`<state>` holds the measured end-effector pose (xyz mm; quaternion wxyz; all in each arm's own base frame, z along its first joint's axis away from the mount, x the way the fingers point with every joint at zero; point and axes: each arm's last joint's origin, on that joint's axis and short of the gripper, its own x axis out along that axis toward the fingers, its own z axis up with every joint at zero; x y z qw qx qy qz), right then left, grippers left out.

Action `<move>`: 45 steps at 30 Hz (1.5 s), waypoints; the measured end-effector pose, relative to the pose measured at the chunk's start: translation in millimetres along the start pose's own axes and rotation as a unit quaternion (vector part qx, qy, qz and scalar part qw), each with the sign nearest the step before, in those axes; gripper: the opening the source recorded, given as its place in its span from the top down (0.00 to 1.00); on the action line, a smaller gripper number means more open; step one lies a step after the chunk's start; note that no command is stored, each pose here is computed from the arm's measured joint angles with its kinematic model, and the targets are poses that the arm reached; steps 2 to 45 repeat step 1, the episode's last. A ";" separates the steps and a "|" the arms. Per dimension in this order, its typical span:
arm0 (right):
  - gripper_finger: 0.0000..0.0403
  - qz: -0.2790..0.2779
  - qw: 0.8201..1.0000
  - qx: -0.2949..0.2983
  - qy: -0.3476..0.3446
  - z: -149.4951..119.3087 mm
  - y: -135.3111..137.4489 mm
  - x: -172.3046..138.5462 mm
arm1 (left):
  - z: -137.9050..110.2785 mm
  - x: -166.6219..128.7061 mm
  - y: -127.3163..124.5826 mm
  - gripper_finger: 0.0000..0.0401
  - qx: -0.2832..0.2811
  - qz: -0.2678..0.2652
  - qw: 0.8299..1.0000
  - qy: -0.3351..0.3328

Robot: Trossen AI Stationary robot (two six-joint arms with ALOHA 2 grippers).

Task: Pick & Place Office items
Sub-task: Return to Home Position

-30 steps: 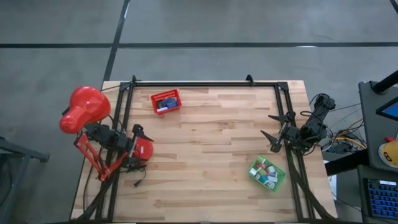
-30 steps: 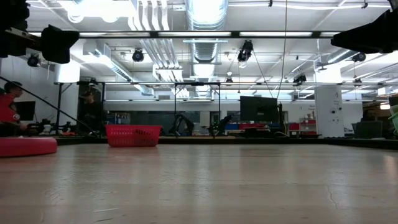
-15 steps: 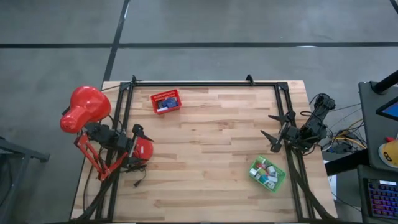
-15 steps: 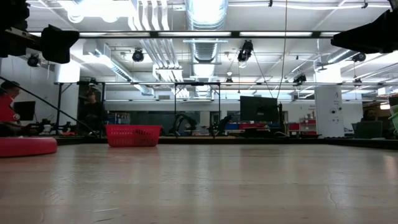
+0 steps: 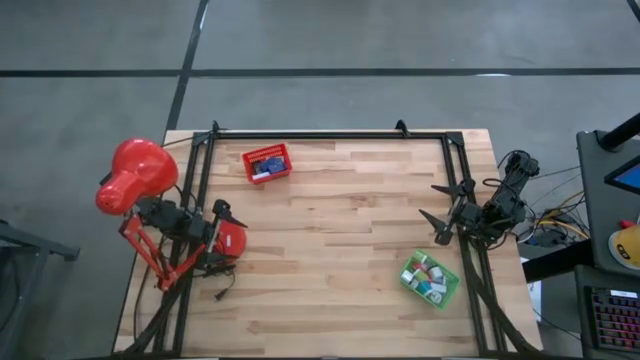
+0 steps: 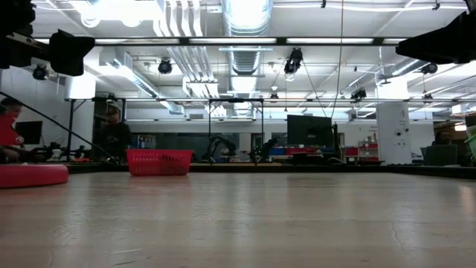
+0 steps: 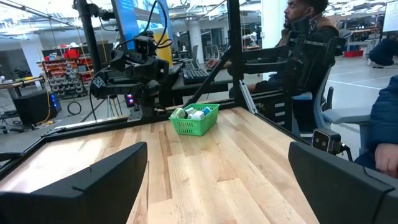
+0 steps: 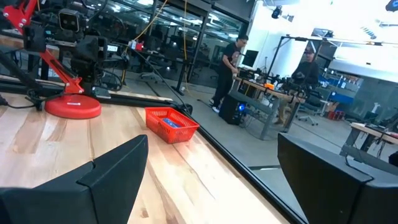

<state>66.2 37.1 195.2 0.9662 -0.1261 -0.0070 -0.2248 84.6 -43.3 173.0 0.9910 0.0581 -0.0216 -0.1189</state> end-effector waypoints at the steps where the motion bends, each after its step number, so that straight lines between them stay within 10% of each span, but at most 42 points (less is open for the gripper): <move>1: 0.13 0.000 1.000 0.000 0.000 0.0 0.0 0.0 | 0.0 0.0 0.0 0.02 0.000 0.000 1.000 0.000; 45: 0.13 0.000 1.000 0.000 0.000 0.0 0.0 0.0 | 0.0 0.0 0.0 0.02 0.000 0.000 1.000 0.000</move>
